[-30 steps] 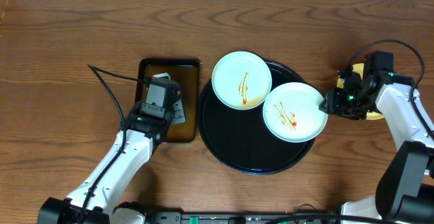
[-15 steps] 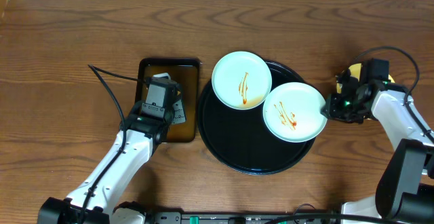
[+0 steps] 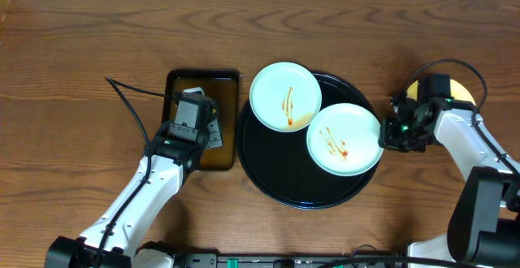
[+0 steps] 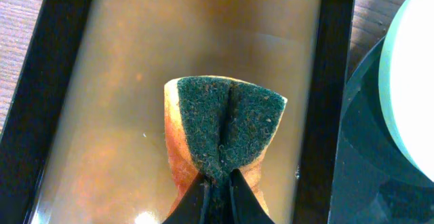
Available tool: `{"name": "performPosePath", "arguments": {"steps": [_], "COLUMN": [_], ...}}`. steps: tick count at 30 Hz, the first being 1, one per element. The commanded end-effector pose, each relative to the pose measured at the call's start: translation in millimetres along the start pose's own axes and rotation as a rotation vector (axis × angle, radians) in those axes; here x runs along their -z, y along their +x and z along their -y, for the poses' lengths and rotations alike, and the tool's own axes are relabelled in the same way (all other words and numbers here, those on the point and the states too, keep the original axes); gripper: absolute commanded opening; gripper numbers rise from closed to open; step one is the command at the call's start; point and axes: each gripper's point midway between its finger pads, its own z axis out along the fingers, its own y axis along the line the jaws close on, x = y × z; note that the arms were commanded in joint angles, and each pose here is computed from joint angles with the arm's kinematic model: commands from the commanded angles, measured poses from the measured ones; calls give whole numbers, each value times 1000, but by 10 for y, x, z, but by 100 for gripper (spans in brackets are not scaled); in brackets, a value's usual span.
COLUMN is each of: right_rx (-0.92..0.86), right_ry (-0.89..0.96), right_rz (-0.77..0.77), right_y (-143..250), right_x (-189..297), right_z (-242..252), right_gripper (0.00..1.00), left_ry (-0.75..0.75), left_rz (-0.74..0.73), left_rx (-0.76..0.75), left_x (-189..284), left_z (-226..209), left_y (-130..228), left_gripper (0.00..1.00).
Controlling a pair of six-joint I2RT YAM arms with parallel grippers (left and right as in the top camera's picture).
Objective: Clean dirty plates on tray and stack at the side
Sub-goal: 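Move right gripper to the lower pale green plate and grip its rim, then scrub the pale green plate with the sponge in the left gripper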
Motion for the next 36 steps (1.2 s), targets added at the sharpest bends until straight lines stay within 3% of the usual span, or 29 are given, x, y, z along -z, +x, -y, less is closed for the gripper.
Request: {"name": "performPosePath", "arguments": {"steps": [1,6,11,18,25,36], "right_rx": [0,1,32,18,62,16], "right_ry": [-9,-10,-33,-29,-28,64], "right_rz": [-9,-20,-53,-83,-119,-140], "right_y": [57,122,234,317,428,548], "right_x": [34,103,119,73,28,-52], "right_z": [-72,-103,-276,-413,-573,-538], "right_gripper": [1,1,1,1,1,1], "left_ry": [-11,130,334,490,653,685], "left_rz": [6,-17,14,50,29,-171], "left_rx": [-6,-6,-54,-98,-168,-66], "left_x": [-4,12,119,315,466,306], "left_z": [-22,233,731,1371,2075,2476], "left_y": [-23,-6,-61,44,422,1144], "left_gripper": [8,8,7,8,8,7]}}
